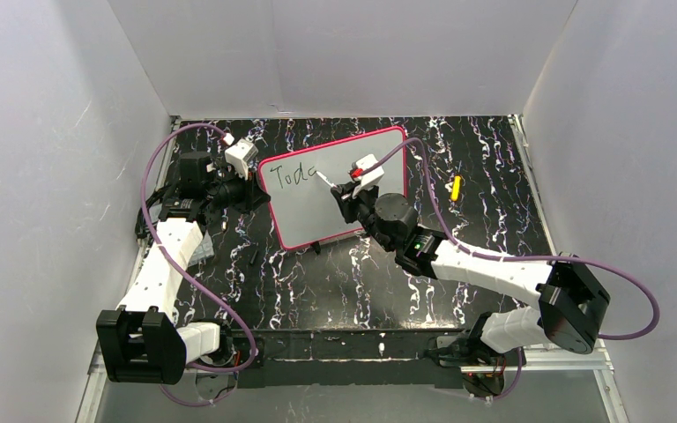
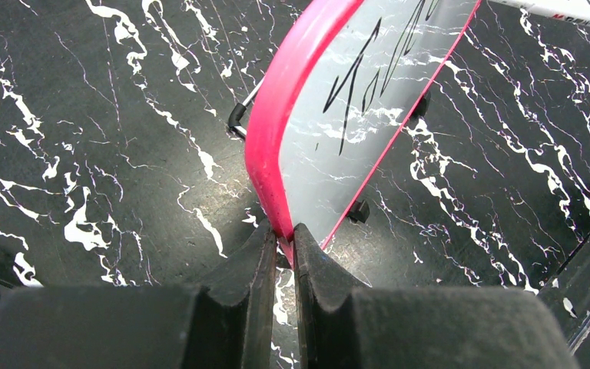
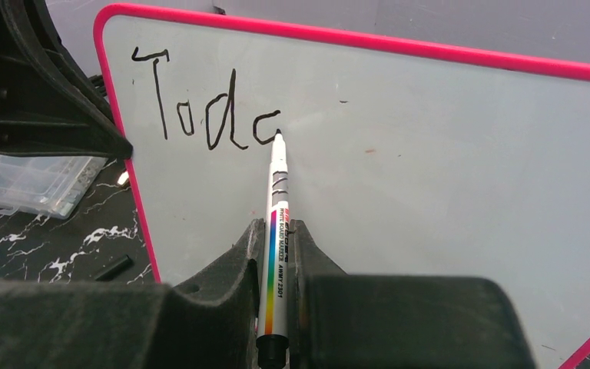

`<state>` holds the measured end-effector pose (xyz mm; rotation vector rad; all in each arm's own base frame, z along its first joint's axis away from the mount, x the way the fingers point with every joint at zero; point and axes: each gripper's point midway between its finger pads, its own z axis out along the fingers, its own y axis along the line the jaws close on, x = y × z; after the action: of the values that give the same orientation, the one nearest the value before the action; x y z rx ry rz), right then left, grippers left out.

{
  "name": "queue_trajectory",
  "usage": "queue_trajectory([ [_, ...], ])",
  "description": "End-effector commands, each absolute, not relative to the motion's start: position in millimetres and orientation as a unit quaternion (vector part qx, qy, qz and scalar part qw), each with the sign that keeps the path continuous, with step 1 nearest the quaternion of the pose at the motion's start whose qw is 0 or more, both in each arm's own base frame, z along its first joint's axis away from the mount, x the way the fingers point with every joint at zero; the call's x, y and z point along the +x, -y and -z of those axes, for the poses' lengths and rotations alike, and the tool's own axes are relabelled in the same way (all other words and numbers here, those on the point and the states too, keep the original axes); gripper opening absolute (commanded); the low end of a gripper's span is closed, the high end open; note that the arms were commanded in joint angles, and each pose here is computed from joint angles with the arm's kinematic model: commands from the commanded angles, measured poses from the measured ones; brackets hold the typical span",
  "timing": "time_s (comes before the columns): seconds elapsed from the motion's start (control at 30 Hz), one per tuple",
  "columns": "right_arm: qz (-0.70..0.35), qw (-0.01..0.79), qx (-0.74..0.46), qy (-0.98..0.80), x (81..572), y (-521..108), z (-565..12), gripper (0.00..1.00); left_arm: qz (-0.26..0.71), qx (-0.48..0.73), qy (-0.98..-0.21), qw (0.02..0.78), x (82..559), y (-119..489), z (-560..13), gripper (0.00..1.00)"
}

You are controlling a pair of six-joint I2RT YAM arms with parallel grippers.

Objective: Write a sentence on the whiteboard

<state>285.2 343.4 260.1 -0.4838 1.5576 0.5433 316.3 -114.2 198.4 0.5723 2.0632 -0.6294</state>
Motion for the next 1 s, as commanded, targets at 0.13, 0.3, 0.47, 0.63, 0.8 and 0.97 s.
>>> queue_trajectory([
  [0.13,-0.255,0.704,-0.169,-0.641,294,-338,-315,0.01,0.258,0.24,-0.831,0.43,305,117,-197,0.0],
  [0.3,-0.254,0.701,-0.169,-0.645,294,-339,-311,0.01,0.257,0.24,-0.831,0.431,305,116,-197,0.0],
  [0.47,-0.246,0.688,-0.174,-0.66,293,-337,-290,0.01,0.256,0.24,-0.832,0.431,305,116,-197,0.0],
  [0.63,-0.238,0.669,-0.179,-0.681,291,-334,-264,0.01,0.256,0.239,-0.832,0.431,305,116,-197,0.0],
  [0.8,-0.236,0.657,-0.182,-0.692,289,-333,-249,0.01,0.258,0.239,-0.832,0.43,305,116,-197,0.0],
  [0.97,-0.234,0.661,-0.176,-0.691,289,-329,-254,0.01,0.257,0.239,-0.832,0.43,305,116,-197,0.0],
])
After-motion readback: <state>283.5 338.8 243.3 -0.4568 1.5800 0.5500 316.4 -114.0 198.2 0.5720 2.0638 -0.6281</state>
